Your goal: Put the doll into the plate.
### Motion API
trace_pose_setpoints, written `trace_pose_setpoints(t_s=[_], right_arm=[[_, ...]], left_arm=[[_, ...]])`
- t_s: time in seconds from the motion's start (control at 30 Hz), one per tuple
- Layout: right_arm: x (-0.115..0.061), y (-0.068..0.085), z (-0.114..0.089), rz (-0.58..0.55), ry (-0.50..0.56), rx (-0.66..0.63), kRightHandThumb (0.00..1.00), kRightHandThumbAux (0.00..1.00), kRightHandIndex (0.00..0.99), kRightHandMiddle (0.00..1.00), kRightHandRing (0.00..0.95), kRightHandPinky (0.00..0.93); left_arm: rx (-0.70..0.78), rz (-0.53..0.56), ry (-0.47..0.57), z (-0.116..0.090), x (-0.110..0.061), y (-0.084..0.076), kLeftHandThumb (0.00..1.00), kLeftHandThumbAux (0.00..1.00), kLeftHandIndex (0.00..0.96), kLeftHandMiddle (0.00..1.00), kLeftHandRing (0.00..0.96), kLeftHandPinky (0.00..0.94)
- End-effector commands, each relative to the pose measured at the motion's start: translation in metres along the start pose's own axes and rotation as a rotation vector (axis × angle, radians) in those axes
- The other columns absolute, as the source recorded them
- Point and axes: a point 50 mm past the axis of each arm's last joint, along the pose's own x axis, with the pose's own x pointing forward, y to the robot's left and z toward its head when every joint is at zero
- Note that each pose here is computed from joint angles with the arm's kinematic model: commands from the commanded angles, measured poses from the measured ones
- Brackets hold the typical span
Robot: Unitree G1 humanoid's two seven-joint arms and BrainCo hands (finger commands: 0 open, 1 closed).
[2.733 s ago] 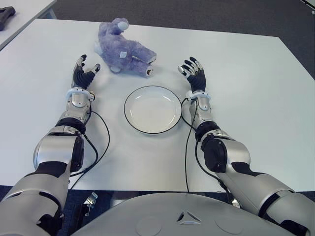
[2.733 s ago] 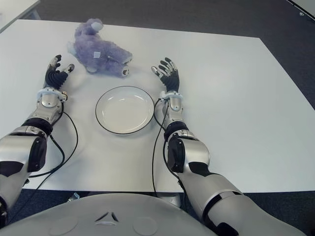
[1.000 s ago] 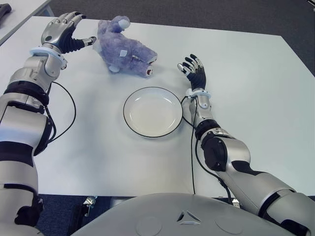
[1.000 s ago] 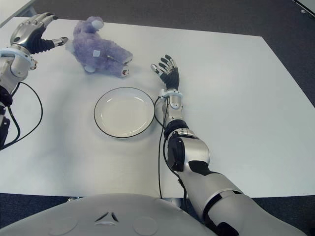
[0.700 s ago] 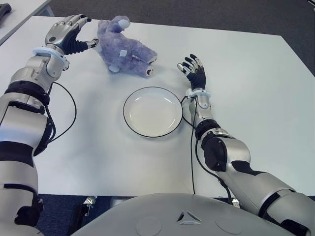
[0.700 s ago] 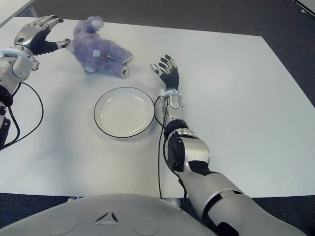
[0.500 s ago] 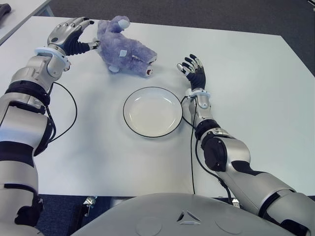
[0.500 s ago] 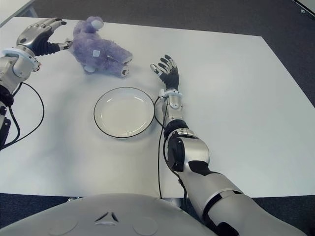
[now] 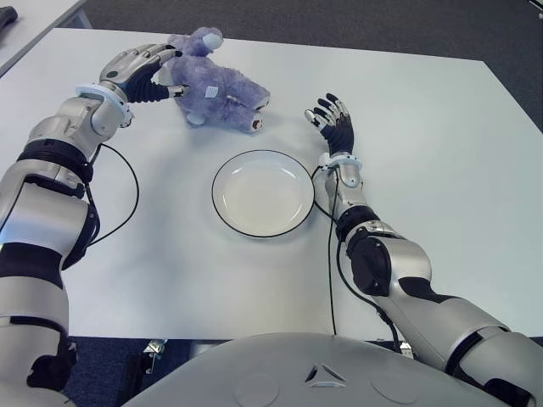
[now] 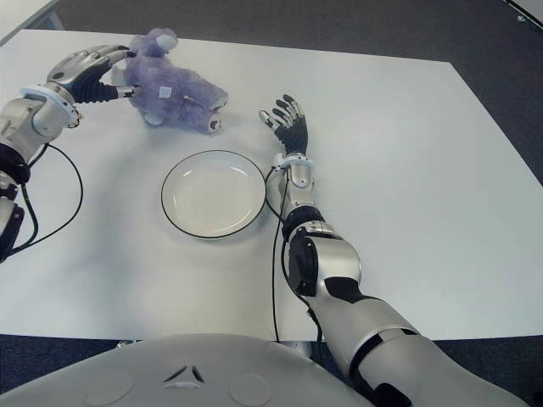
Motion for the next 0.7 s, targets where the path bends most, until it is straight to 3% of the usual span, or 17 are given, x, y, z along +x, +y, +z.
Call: trace_pose_setpoints(t_s=[0.03, 0.47, 0.7], right_arm=[[-0.071, -0.019, -0.099, -0.101, 0.463, 0.032, 0.140, 0.825, 0.146, 0.209, 0.215, 0.232], [-0.071, -0.020, -0.099, -0.098, 0.467, 0.023, 0.123, 0.819, 0.142, 0.210, 0.219, 0.244], [-0.071, -0.019, -0.100, -0.096, 0.470, 0.025, 0.186, 0.816, 0.151, 0.221, 0.233, 0.258]], left_arm=[[0.023, -0.106, -0.053, 0.015, 0.004, -0.021, 0.331, 0.296, 0.000, 0.000, 0.034, 0.060], [0.084, -0.163, -0.111, 0.032, 0.015, -0.023, 0.293, 0.295, 0.000, 0.000, 0.015, 0.085], [0.094, -0.163, -0.141, 0.041, 0.019, -0.025, 0.287, 0.296, 0.000, 0.000, 0.017, 0.087]])
